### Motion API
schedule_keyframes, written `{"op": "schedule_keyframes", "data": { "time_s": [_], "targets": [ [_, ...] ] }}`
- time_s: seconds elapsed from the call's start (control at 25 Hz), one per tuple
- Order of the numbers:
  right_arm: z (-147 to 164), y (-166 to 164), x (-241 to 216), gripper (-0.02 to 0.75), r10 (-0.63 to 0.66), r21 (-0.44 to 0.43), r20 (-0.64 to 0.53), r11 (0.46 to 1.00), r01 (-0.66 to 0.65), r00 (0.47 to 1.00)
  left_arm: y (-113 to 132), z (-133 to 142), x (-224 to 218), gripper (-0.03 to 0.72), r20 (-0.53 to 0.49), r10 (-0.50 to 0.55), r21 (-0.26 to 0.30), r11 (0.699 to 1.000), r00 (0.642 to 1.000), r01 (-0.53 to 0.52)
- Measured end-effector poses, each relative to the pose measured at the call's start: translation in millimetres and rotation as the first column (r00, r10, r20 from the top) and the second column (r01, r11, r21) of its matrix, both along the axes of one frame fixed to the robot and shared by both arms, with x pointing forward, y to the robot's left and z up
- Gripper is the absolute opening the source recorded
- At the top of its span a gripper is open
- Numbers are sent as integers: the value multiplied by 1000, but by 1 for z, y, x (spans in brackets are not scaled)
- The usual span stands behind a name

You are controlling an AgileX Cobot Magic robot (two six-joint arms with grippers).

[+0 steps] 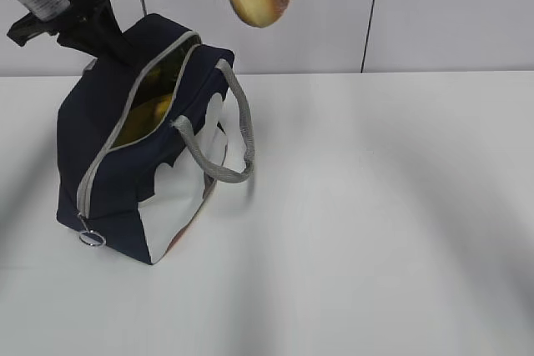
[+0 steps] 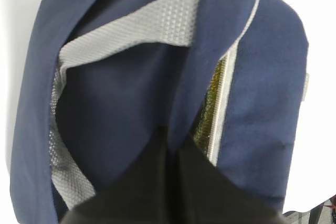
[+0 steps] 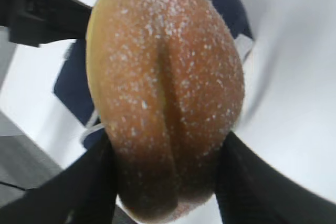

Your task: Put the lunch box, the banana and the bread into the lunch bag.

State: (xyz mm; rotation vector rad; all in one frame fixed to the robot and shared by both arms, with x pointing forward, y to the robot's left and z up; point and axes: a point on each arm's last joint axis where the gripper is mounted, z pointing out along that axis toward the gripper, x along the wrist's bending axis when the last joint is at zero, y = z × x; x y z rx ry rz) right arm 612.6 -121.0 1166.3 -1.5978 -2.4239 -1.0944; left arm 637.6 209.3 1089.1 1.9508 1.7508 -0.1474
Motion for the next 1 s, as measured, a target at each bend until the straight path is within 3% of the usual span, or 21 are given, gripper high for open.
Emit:
{"op": "schedule_keyframes", "data": {
  "time_s": [0.28,0.76,1.0],
  "targets": [
    [-10,22,-3,372,6,54,-85,999,-2,996,0,0,0,-3,0,0,-3,1000,1000,0],
    [-71,73,3,372,-15,22,-298,1000,22,954,0,0,0,-3,-1,0,-4,1000,1000,0],
    [-97,79,14,372,-80,-11,-346,997,81,935,0,0,0,-3,-1,0,-4,1000,1000,0]
  ]
}}
